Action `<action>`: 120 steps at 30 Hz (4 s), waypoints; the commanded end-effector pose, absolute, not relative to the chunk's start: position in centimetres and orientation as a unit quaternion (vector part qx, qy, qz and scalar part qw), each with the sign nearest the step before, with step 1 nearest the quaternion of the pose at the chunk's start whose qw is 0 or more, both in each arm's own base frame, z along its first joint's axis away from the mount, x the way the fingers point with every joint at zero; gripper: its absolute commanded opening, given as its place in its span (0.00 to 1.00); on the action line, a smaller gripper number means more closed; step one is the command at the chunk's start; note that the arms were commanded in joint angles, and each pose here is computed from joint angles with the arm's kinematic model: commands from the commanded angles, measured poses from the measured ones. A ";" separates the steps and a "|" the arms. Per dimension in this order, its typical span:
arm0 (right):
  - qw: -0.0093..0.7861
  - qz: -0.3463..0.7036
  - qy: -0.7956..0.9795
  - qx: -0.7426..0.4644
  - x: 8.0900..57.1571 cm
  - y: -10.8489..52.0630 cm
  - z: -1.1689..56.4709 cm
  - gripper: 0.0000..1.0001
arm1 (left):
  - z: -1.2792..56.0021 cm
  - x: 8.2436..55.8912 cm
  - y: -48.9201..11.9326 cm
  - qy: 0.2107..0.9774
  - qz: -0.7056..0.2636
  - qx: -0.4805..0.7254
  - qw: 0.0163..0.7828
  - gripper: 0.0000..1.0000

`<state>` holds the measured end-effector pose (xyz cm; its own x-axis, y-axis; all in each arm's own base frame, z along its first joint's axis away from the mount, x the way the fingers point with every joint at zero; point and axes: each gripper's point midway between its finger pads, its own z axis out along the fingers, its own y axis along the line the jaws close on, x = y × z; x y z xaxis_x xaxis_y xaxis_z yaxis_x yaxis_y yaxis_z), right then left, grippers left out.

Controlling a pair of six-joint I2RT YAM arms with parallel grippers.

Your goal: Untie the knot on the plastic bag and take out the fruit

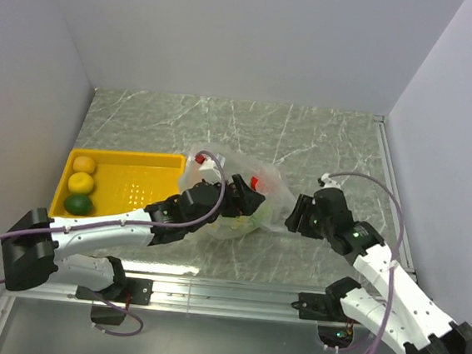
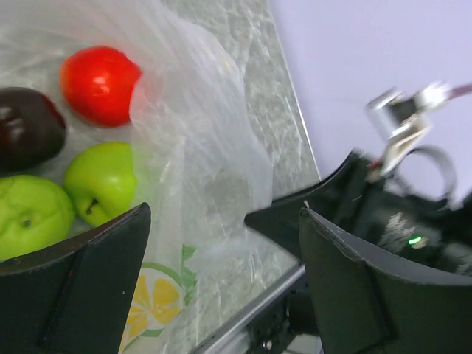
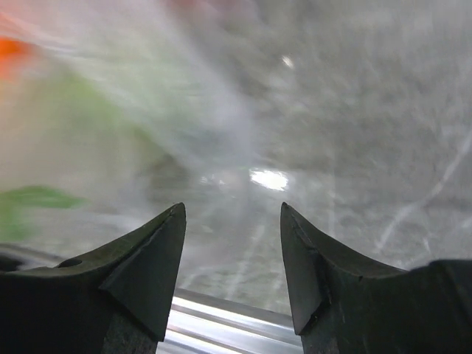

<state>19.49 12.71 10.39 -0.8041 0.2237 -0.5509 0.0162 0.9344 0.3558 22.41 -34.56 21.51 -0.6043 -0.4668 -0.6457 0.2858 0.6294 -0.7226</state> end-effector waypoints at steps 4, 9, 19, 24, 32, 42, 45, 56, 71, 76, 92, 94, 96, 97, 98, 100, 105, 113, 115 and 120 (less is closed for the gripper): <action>0.415 0.232 0.879 0.015 21.9 14.6 20.8 0.62 | 22.1 18.5 -37.8 0.785 -0.493 0.048 0.372 0.91; 0.461 0.258 0.848 -0.035 22.3 15.6 25.1 0.62 | 19.2 15.0 -38.2 0.808 -0.489 0.128 0.303 0.93; 0.463 0.293 0.834 -0.062 24.5 18.7 27.6 0.63 | 20.2 17.5 -33.7 0.824 -0.403 0.077 0.390 0.90; 0.444 0.301 0.841 -0.064 25.6 21.3 26.1 0.61 | 15.8 16.2 -33.4 0.847 -0.387 0.083 0.354 0.89; 0.346 0.219 0.912 0.009 25.5 20.1 12.1 0.57 | 7.4 14.2 -32.2 0.869 -0.367 0.093 0.318 0.91; 0.332 0.155 0.929 0.041 24.9 16.8 7.5 0.56 | 19.7 10.9 -38.0 0.775 -0.448 0.223 0.386 0.91; 0.335 0.154 0.929 0.038 25.1 16.9 7.7 0.56 | 24.4 9.8 -38.8 0.738 -0.470 0.252 0.413 0.91; 0.336 0.154 0.929 0.034 24.8 16.7 7.7 0.34 | 25.1 17.6 -32.7 0.754 -0.398 0.079 0.516 0.90; 0.268 0.116 0.946 0.143 20.0 12.3 3.4 0.00 | 13.2 16.8 -23.9 0.778 -0.429 -0.120 0.443 0.88; 0.262 0.128 0.928 0.232 19.2 10.1 2.5 0.00 | 11.6 17.6 -23.5 0.781 -0.427 -0.125 0.439 0.88; 0.443 0.230 0.866 0.041 21.1 14.3 16.8 0.55 | 20.8 22.5 -31.5 0.749 -0.466 0.009 0.471 0.90; 0.462 0.250 0.851 0.026 21.1 15.4 19.4 0.54 | 20.6 22.7 -31.5 0.753 -0.455 0.013 0.474 0.89; 0.475 0.265 0.839 0.020 21.1 16.3 21.6 0.52 | 20.2 22.7 -31.7 0.757 -0.452 0.019 0.471 0.89; 0.476 0.267 0.838 0.015 21.2 16.7 22.0 0.52 | 20.0 22.7 -31.8 0.760 -0.450 0.021 0.468 0.89; 0.478 0.271 0.835 0.011 21.3 17.0 22.4 0.52 | 19.8 22.6 -31.9 0.762 -0.451 0.024 0.464 0.89; 0.479 0.283 0.831 -0.004 21.6 18.2 23.4 0.52 | 19.7 22.5 -32.0 0.763 -0.451 0.025 0.463 0.89; 0.478 0.299 0.826 -0.030 22.2 20.4 24.2 0.50 | 19.9 22.5 -31.5 0.764 -0.447 0.014 0.465 0.89; 0.390 0.252 0.885 0.018 18.9 17.4 14.4 0.11 | 24.6 24.2 -27.6 0.737 -0.426 -0.092 0.517 0.90; 0.371 0.248 0.895 0.021 17.6 16.7 12.5 0.11 | 25.8 24.3 -27.6 0.730 -0.434 -0.098 0.519 0.90; 0.312 0.203 0.927 0.048 15.5 14.8 9.9 0.08 | 26.6 24.9 -26.6 0.728 -0.429 -0.148 0.514 0.90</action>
<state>16.52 15.46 10.33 -0.7698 0.1827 -0.6116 -0.1081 0.9070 0.4070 24.10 -27.90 24.80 -0.4701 -0.5747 -0.6699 0.2968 0.6118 -0.7332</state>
